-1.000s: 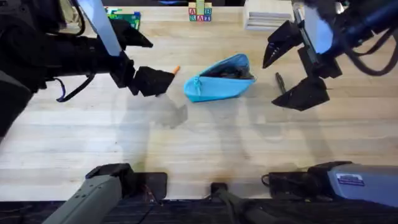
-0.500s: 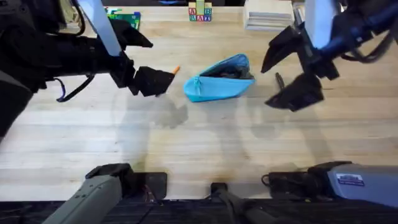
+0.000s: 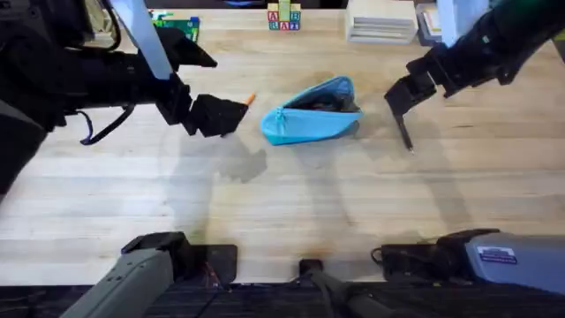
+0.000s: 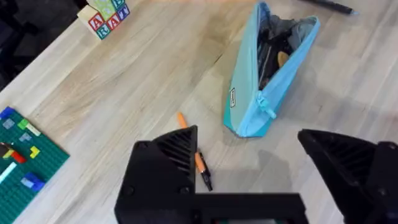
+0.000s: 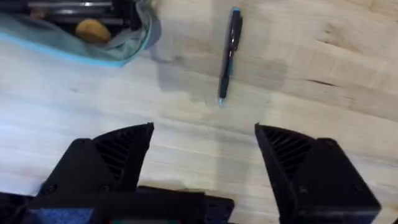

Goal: Unzip the bag, pick up the pens from the table one at a time and place them inside, then zip the bag closed.

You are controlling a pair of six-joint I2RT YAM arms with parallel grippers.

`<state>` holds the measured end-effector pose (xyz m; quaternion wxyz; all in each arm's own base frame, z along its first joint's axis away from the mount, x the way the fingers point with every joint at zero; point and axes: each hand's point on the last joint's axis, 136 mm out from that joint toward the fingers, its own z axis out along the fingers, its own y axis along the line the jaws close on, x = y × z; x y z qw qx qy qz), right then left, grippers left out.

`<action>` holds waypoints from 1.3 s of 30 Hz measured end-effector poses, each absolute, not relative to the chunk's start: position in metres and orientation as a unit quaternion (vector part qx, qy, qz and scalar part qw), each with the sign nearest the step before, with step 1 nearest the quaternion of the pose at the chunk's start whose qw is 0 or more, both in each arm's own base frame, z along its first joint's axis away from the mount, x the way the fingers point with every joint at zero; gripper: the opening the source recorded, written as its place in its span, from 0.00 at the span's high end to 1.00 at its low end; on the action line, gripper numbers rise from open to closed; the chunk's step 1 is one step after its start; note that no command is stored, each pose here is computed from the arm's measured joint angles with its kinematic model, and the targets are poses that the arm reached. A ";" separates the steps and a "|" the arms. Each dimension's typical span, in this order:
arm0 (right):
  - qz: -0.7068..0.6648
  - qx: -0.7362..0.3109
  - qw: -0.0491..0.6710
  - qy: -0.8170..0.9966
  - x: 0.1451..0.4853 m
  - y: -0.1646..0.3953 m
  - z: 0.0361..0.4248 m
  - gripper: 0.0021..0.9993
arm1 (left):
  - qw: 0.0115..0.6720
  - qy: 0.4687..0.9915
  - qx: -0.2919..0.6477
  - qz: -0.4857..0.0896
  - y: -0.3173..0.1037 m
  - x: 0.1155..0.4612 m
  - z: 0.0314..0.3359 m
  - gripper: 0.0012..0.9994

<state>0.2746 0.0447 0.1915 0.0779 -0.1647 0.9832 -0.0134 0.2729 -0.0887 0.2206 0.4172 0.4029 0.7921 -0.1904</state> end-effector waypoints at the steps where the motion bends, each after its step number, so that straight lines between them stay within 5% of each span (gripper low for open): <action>1: -0.021 -0.147 0.080 0.986 0.276 0.042 0.192 0.00 | 0.417 0.792 0.403 -0.190 -0.089 0.273 0.221 0.00; 20: -0.019 -0.030 0.084 0.996 0.280 0.022 0.189 0.00 | 0.417 0.792 0.403 -0.190 -0.089 0.273 0.221 0.00; 39: 0.032 -0.017 0.056 0.998 0.289 -0.003 0.135 0.00 | 0.417 0.792 0.403 -0.190 -0.089 0.273 0.221 0.00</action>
